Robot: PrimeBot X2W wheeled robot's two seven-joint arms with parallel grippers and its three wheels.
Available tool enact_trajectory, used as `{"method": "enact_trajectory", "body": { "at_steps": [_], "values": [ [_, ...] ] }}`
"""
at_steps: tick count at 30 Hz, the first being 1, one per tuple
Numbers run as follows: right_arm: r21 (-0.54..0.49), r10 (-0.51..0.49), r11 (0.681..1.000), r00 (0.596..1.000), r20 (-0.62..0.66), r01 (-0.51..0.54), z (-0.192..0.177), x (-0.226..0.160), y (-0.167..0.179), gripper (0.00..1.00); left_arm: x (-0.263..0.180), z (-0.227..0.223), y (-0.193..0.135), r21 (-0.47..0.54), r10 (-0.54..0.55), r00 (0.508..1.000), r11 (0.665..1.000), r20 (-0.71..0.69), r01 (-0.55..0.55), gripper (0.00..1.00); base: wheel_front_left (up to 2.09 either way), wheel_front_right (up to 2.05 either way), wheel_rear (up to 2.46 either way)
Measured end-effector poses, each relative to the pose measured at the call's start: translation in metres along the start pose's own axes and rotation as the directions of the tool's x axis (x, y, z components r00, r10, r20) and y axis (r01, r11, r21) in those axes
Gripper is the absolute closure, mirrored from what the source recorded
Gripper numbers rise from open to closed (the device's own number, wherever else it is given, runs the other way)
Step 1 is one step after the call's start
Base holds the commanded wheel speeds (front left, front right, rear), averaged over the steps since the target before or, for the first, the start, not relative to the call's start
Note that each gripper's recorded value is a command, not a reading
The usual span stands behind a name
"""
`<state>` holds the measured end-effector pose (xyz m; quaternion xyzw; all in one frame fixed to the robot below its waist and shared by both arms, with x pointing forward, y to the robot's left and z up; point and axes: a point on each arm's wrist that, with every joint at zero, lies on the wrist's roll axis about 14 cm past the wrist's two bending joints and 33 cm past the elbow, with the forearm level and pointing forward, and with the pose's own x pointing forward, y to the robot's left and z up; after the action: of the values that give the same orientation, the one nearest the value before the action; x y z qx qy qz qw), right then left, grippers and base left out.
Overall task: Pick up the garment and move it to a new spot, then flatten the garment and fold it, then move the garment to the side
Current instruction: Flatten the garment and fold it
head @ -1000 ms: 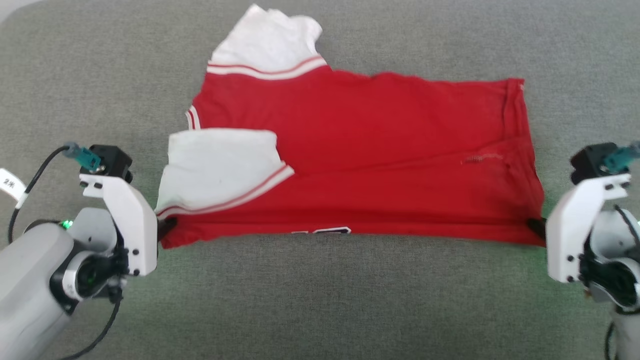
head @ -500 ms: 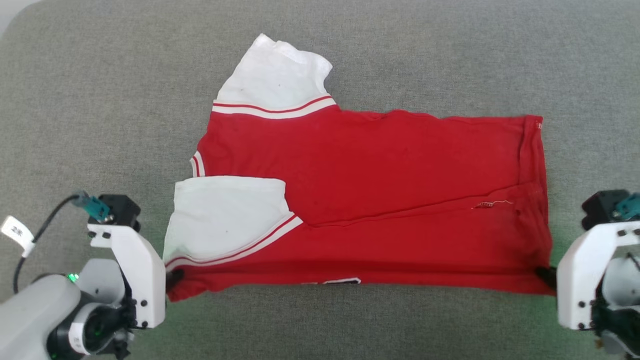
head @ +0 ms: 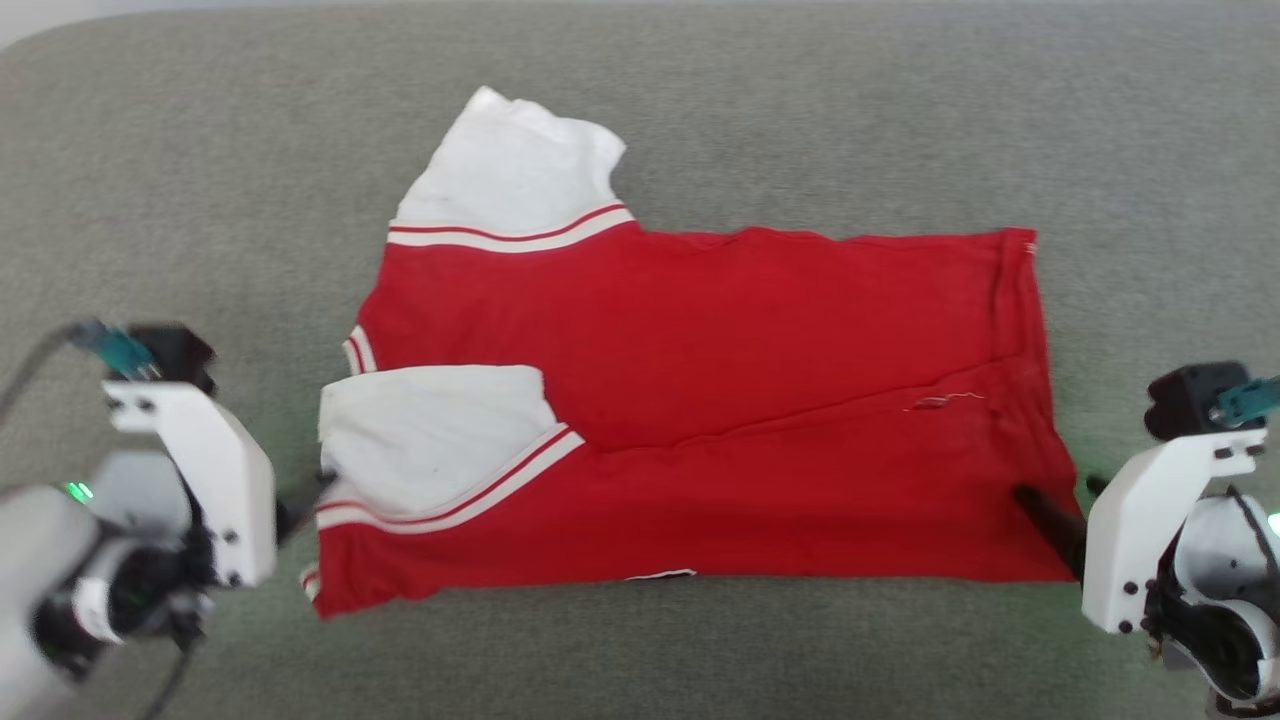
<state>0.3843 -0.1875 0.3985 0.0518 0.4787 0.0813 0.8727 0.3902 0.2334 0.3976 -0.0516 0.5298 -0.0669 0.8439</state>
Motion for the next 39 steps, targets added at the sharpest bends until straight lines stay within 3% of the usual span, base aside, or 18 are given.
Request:
{"method": "enact_trajectory", "body": {
  "at_steps": [3, 7, 8, 13, 19, 22, 27, 31, 39],
  "values": [
    [0.005, -0.006, 1.0, 0.991, 0.134, 0.006, 0.021, -0.012, -0.001, 0.0, -0.008, 0.031, -0.001, 0.051, 0.007, 0.998, 0.999, 0.064, -0.011, 0.0, 0.0, 0.0, 0.0],
    [0.011, -0.01, 1.0, 0.93, 0.366, 0.007, 0.06, -0.034, 0.002, 0.0, -0.014, 0.079, -0.014, 0.132, -0.024, 0.986, 0.991, 0.162, 0.003, 0.0, 0.0, 0.0, 0.0],
    [0.011, -0.01, 1.0, 0.93, 0.366, 0.007, 0.06, -0.034, 0.002, 0.0, -0.014, 0.079, -0.014, 0.132, -0.024, 0.986, 0.991, 0.162, 0.003, 0.0, 0.0, 0.0, 0.0],
    [0.003, -0.054, 0.998, 0.818, 0.572, 0.063, 0.088, -0.057, -0.004, 0.0, -0.009, 0.133, -0.031, 0.21, -0.078, 0.965, 0.977, 0.251, 0.024, 0.0, 0.0, 0.0, 0.0],
    [0.013, -0.108, 0.989, 0.673, 0.732, 0.144, 0.108, -0.076, -0.016, 0.0, 0.017, 0.183, -0.054, 0.309, -0.135, 0.944, 0.95, 0.302, 0.037, 0.0, 0.0, 0.0, 0.0],
    [0.014, -0.112, 0.988, 0.638, 0.762, 0.157, 0.109, -0.076, -0.017, 0.0, 0.033, 0.204, -0.056, 0.312, -0.14, 0.937, 0.949, 0.319, 0.035, 0.0, 0.0, 0.0, 0.0],
    [0.055, -0.158, 0.982, 0.629, 0.761, 0.18, 0.097, -0.072, -0.031, 0.0, 0.071, 0.216, -0.061, 0.288, -0.149, 0.949, 0.955, 0.279, 0.066, 0.0, 0.0, 0.0, 0.0],
    [0.082, -0.19, 0.978, 0.649, 0.737, 0.194, 0.087, -0.064, -0.04, 0.0, 0.099, 0.222, -0.062, 0.258, -0.146, 0.958, 0.963, 0.246, 0.08, 0.0, 0.0, 0.0, 0.0],
    [0.078, -0.171, 0.984, 0.743, 0.647, 0.158, 0.074, -0.031, -0.037, 0.0, 0.146, 0.208, -0.056, 0.182, -0.108, 0.987, 0.98, 0.118, 0.086, 0.0, 0.0, 0.0, 0.0]
  ]
}}
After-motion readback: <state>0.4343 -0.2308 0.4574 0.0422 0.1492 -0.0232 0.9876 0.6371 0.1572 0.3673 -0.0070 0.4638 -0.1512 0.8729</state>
